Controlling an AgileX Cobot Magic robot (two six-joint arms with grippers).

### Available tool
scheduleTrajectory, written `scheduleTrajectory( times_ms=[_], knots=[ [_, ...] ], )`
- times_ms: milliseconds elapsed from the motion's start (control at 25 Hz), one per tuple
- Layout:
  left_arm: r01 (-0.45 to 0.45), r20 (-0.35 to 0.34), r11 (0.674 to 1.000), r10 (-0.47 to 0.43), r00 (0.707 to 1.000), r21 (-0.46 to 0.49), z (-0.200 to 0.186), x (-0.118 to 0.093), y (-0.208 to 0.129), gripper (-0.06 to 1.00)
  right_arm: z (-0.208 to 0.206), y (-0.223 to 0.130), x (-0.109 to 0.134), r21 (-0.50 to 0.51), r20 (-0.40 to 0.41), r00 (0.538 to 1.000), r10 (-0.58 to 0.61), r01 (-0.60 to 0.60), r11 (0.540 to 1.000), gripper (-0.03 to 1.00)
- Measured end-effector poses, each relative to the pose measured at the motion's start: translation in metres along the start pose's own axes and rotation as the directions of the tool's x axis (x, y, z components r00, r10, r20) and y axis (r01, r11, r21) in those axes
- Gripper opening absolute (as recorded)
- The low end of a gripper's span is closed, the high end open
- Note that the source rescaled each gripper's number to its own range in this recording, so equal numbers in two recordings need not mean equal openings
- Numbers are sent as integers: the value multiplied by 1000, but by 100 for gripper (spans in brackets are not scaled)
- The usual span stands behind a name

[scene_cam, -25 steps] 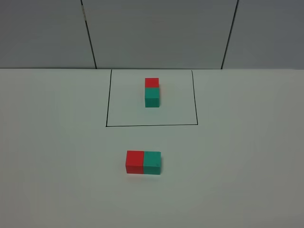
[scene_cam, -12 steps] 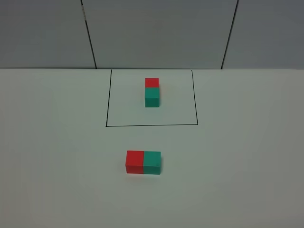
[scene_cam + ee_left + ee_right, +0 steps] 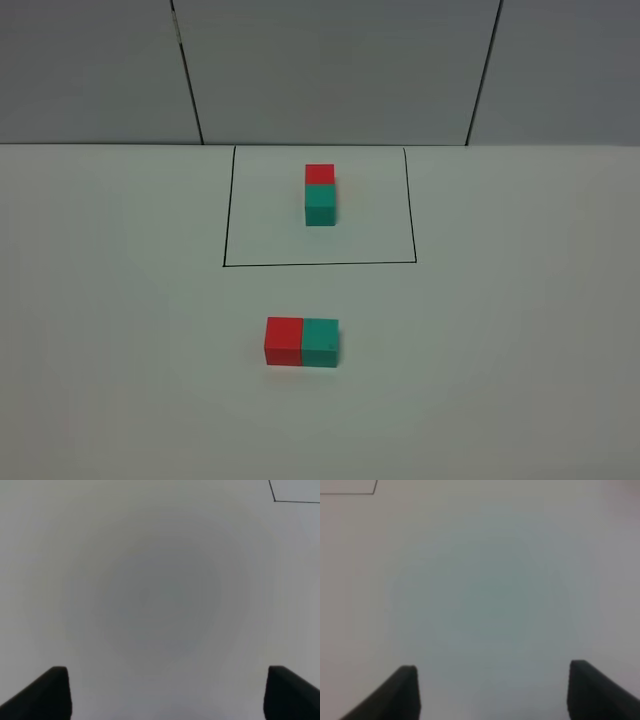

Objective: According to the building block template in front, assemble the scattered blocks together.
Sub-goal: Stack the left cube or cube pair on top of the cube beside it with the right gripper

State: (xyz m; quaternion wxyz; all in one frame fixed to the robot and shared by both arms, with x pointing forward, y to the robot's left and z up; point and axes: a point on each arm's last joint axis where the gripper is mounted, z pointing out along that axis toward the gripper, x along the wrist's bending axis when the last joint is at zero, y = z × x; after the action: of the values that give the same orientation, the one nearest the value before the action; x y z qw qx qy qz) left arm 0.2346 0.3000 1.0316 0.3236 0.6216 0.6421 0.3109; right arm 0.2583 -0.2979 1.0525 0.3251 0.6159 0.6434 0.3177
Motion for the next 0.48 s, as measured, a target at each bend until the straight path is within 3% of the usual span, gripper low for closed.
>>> scheduleTrajectory(
  times_ms=[480],
  knots=[
    [0,-1,1000,0,1000,0,0,0,0,94,-4,-2,-4,-28,13,1000,7,-6,1000,61]
  ],
)
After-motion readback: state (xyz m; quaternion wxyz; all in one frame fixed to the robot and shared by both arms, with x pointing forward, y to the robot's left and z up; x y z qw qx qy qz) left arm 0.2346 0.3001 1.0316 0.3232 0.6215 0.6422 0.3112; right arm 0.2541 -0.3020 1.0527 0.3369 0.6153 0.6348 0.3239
